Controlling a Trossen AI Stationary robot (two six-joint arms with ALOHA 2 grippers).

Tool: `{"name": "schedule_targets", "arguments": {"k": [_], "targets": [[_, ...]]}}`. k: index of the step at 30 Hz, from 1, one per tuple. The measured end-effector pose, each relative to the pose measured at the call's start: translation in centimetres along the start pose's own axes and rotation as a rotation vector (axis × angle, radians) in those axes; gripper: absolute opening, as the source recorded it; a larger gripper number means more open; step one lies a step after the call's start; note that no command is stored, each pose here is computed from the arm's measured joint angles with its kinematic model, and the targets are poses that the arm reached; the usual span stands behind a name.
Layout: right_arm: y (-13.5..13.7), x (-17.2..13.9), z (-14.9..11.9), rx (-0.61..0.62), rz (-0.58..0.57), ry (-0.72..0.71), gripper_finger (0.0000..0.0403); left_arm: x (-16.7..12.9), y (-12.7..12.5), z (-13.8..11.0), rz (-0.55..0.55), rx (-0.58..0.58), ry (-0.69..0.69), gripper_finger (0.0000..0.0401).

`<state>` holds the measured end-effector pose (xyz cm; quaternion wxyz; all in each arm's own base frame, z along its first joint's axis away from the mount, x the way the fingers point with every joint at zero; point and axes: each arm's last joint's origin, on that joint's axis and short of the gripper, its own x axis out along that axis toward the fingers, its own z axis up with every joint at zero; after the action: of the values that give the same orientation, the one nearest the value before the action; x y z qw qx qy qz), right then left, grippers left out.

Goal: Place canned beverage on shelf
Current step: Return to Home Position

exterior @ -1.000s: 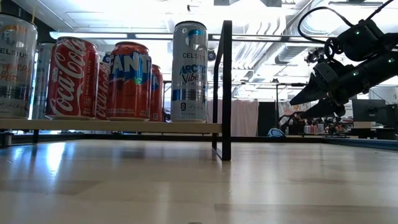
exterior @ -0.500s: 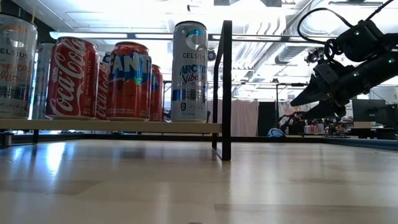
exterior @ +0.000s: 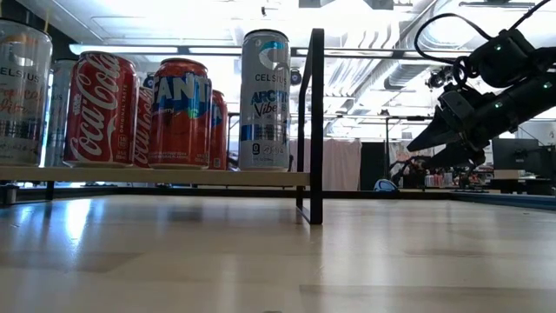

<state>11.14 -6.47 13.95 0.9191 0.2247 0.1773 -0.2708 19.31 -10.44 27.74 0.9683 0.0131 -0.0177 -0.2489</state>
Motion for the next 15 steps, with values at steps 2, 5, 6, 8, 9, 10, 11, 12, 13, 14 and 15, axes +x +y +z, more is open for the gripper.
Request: {"name": "schedule_targets", "arguments": {"k": [2, 5, 6, 8, 9, 10, 11, 12, 13, 14, 15], "targets": [[0.0, 0.0, 0.0, 0.000, -0.001, 0.002, 0.0399, -1.6, 0.3, -0.5, 0.019, 0.032, -0.015, 0.0239], [0.0, 0.0, 0.0, 0.000, -0.001, 0.002, 0.0399, -3.8, 0.7, -1.2, 0.049, 0.077, -0.052, 0.0239], [0.0, 0.0, 0.0, 0.000, -0.001, 0.002, 0.0399, -4.6, 0.9, -1.5, 0.060, 0.088, -0.064, 0.0239], [0.0, 0.0, 0.0, 0.000, -0.001, 0.002, 0.0399, -5.8, 1.1, -1.9, 0.080, 0.114, -0.088, 0.0239], [0.0, 0.0, 0.0, 0.000, -0.001, 0.002, 0.0399, -6.4, 1.1, -2.2, 0.088, 0.128, -0.103, 0.0239], [0.0, 0.0, 0.0, 0.000, -0.001, 0.002, 0.0399, -7.0, 1.1, -2.3, 0.094, 0.141, -0.118, 0.0239], [0.0, 0.0, 0.0, 0.000, -0.001, 0.002, 0.0399, -7.6, 1.1, -2.4, 0.100, 0.156, -0.134, 0.0239], [0.0, 0.0, 0.0, 0.000, -0.001, 0.002, 0.0399, -8.1, 1.1, -2.6, 0.103, 0.169, -0.144, 0.0239], [0.0, 0.0, 0.0, 0.000, -0.001, 0.003, 0.0399, -8.6, 1.1, -2.7, 0.108, 0.181, -0.152, 0.0239], [0.0, 0.0, 0.0, 0.000, -0.001, 0.003, 0.0399, -9.1, 1.1, -2.8, 0.111, 0.194, -0.156, 0.0239], [0.0, 0.0, 0.0, 0.000, -0.001, 0.003, 0.0399, -9.5, 1.0, -3.0, 0.112, 0.204, -0.161, 0.0239]]}}
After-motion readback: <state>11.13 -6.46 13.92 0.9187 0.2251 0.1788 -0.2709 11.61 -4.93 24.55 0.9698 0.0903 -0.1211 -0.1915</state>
